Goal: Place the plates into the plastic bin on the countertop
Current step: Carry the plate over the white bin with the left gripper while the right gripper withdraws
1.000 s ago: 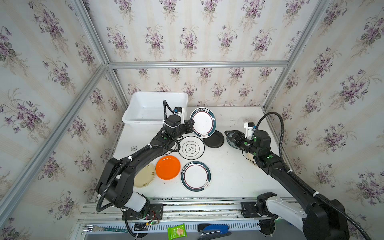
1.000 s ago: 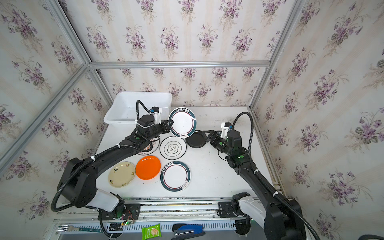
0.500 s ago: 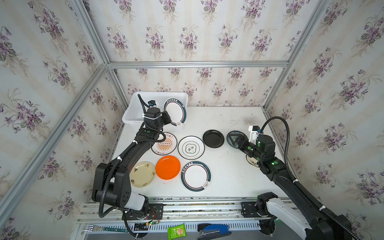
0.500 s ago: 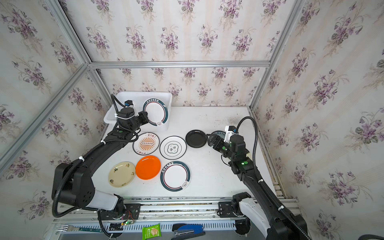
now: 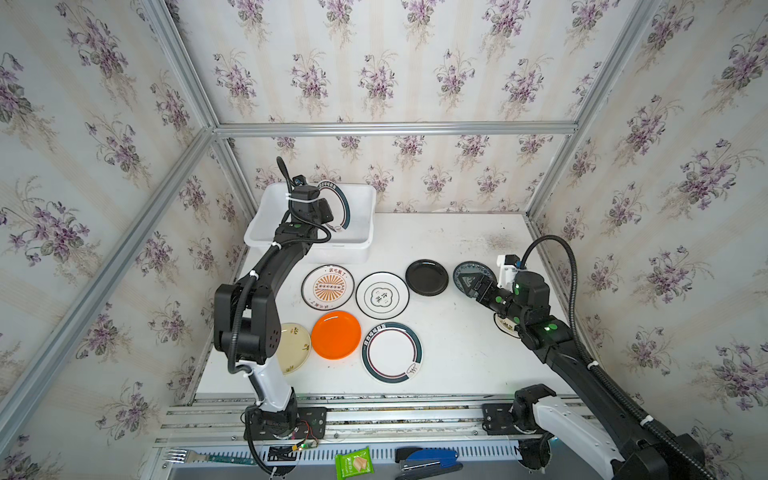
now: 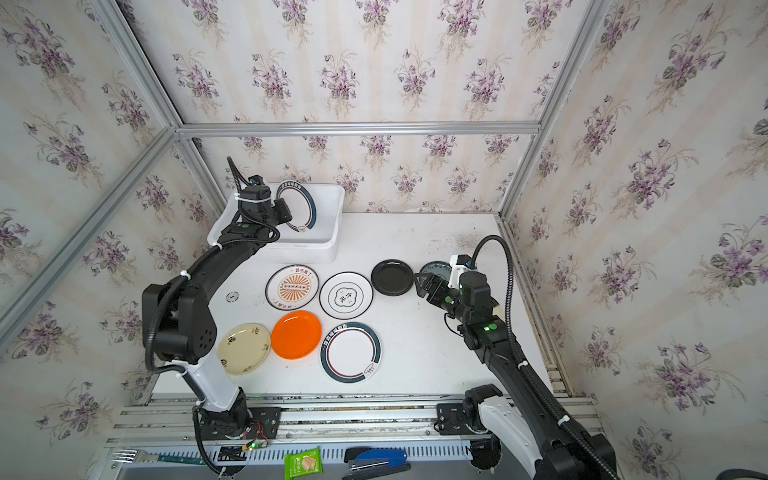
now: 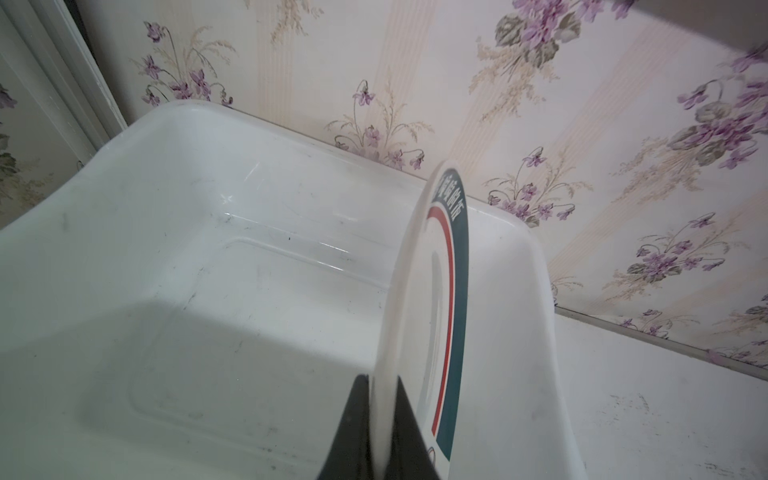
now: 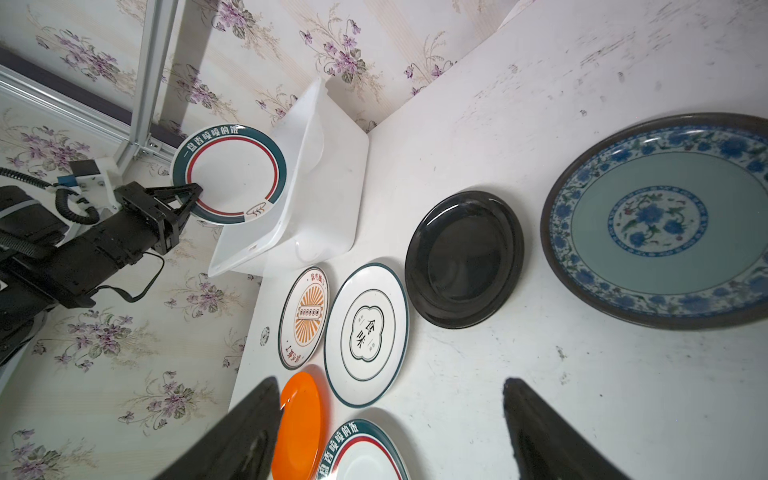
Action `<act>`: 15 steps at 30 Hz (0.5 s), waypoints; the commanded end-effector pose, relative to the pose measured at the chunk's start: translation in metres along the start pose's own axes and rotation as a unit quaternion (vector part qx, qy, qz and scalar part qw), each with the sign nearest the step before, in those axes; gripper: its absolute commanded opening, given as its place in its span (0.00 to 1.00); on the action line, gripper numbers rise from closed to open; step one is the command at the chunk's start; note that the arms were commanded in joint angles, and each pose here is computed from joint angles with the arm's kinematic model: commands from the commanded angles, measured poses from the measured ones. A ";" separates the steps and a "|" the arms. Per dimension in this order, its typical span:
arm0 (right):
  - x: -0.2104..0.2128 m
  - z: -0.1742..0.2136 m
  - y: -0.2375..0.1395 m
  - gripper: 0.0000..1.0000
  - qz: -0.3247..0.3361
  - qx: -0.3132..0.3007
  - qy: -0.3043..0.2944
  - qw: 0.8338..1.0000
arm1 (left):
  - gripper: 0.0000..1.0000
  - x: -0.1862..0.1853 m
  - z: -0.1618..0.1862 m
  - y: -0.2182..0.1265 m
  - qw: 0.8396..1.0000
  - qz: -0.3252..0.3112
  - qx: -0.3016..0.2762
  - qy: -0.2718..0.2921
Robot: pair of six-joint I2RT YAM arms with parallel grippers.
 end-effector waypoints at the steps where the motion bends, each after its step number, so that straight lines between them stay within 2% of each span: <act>1: -0.002 0.000 -0.002 0.86 0.010 -0.006 -0.019 1.000 | 0.00 0.002 0.007 0.015 1.000 0.002 0.029 0.004; 8: -0.009 0.007 0.004 0.86 0.016 0.009 -0.045 0.999 | 0.00 0.010 0.025 0.044 0.997 0.012 0.071 -0.024; 15: -0.012 0.008 0.005 0.86 0.028 0.013 -0.045 0.998 | 0.00 0.022 0.046 0.066 0.992 0.017 0.111 -0.057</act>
Point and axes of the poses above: each gripper's point midway between its finger pads, its own y axis out along the fingers, its own x axis along the line the jaws close on, z = x × y, the point moved 8 cm from there along -y, back along the fingers, and after that the axes turned 3 degrees about -y, right-handed, at the moved point
